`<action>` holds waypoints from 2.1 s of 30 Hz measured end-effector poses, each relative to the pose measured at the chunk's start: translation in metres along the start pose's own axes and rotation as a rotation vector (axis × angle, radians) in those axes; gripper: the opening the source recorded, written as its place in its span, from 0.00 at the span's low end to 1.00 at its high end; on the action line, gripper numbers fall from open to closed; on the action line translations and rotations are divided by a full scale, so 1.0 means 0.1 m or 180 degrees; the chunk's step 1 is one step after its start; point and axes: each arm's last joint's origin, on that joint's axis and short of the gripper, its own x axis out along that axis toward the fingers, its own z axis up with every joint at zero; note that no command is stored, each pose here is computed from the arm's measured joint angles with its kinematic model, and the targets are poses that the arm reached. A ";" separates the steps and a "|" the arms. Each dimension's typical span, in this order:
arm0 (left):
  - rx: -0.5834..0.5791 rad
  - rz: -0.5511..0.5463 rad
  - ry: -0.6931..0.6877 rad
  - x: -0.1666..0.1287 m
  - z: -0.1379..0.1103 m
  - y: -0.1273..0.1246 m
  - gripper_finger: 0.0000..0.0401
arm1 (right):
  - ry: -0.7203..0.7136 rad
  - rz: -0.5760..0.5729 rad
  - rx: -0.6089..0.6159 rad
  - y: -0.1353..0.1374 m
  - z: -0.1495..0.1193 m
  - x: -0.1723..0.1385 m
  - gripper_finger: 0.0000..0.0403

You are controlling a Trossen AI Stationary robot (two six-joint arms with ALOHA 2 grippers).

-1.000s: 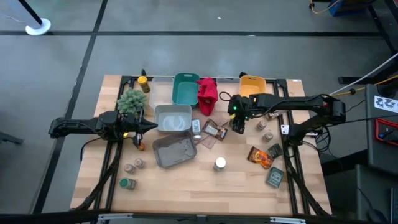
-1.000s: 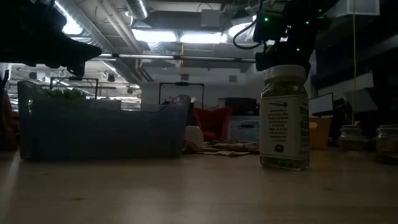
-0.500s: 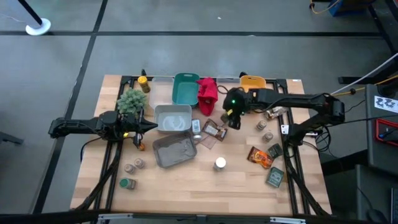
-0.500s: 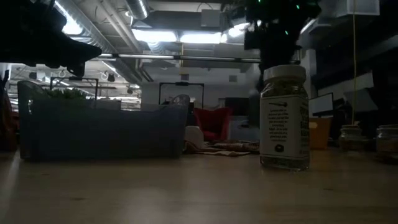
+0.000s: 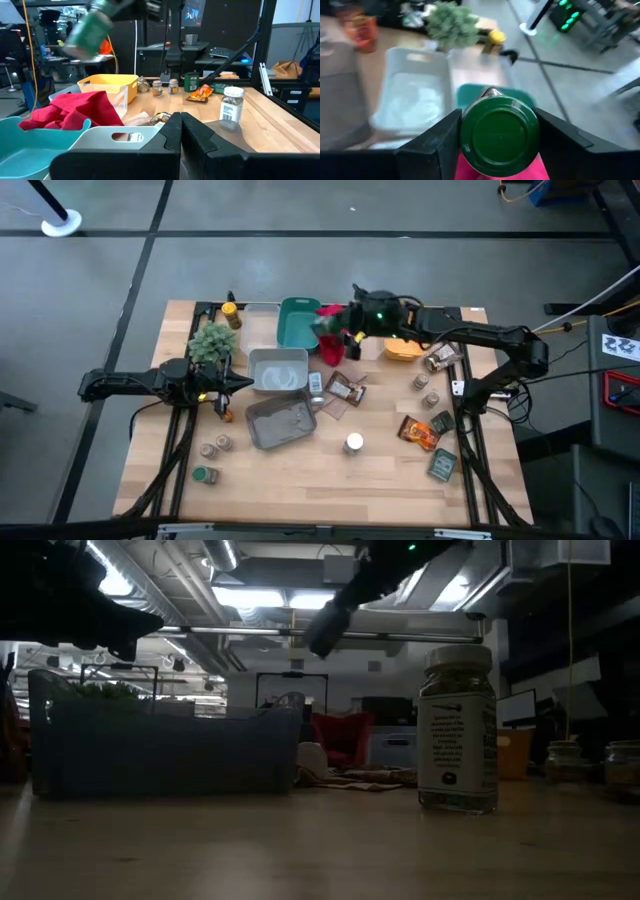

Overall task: Sort spices by type
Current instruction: Put the green seasoning bottle into the green bin, then put the yellow seasoning bottle into the left transparent bin

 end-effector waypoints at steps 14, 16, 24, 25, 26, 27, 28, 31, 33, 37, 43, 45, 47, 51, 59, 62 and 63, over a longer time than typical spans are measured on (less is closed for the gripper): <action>-0.0012 0.0000 -0.0001 0.00 0.00 0.00 0.00 | 0.0432 0.0107 0.0184 -0.51 -0.27 1.07 0.55; -0.0012 0.0001 0.0000 0.00 0.00 0.00 0.00 | 0.0620 0.0208 0.0222 -0.53 -0.34 1.21 0.55; -0.0012 0.0010 -0.0001 0.00 0.00 0.00 0.00 | 0.1108 0.0616 0.0323 -0.52 -0.49 1.60 0.55; -0.0012 0.0010 -0.0003 0.00 0.00 0.00 0.00 | 0.1158 0.0662 0.0335 -0.51 -0.53 1.64 0.55; -0.0011 0.0010 -0.0001 0.00 0.00 0.00 0.00 | 0.1186 0.0701 0.0344 -0.50 -0.55 1.68 0.55; -0.0012 0.0011 -0.0001 0.00 0.00 0.00 0.00 | 0.1222 0.0735 0.0353 -0.49 -0.57 1.72 0.55; -0.0012 0.0012 -0.0003 0.00 0.00 0.00 0.00 | 0.1247 0.0745 0.0352 -0.49 -0.59 1.74 0.55; -0.0012 0.0012 -0.0003 0.00 0.00 0.00 0.00 | 0.1256 0.0748 0.0349 -0.48 -0.61 1.77 0.55; -0.0011 0.0012 -0.0002 0.00 0.00 0.00 0.00 | 0.1278 0.0758 0.0351 -0.48 -0.63 1.78 0.55; -0.0008 0.0011 -0.0003 0.00 0.00 0.00 0.00 | 0.1286 0.0766 0.0341 -0.47 -0.64 1.79 0.55; -0.0003 0.0011 -0.0002 0.00 0.00 0.00 0.00 | 0.1267 0.0759 0.0337 -0.47 -0.63 1.79 0.55; -0.0005 0.0012 -0.0002 0.00 0.00 0.00 0.00 | 0.1265 0.0758 0.0336 -0.47 -0.63 1.79 0.55; -0.0011 0.0012 -0.0002 0.00 0.00 0.00 0.00 | 0.1272 0.0761 0.0337 -0.47 -0.63 1.79 0.55; -0.0011 0.0012 -0.0002 0.00 0.00 0.00 0.00 | 0.1265 0.0758 0.0335 -0.47 -0.63 1.79 0.58; -0.0012 0.0012 -0.0001 0.00 0.00 0.00 0.00 | 0.1264 0.0727 0.0325 -0.48 -0.63 1.79 0.65; -0.0012 0.0012 -0.0002 0.00 0.00 0.00 0.00 | 0.1252 0.0720 0.0324 -0.48 -0.62 1.79 0.64; -0.0013 0.0014 -0.0005 0.00 0.00 0.00 0.00 | 0.1249 0.0719 0.0323 -0.48 -0.62 1.79 0.63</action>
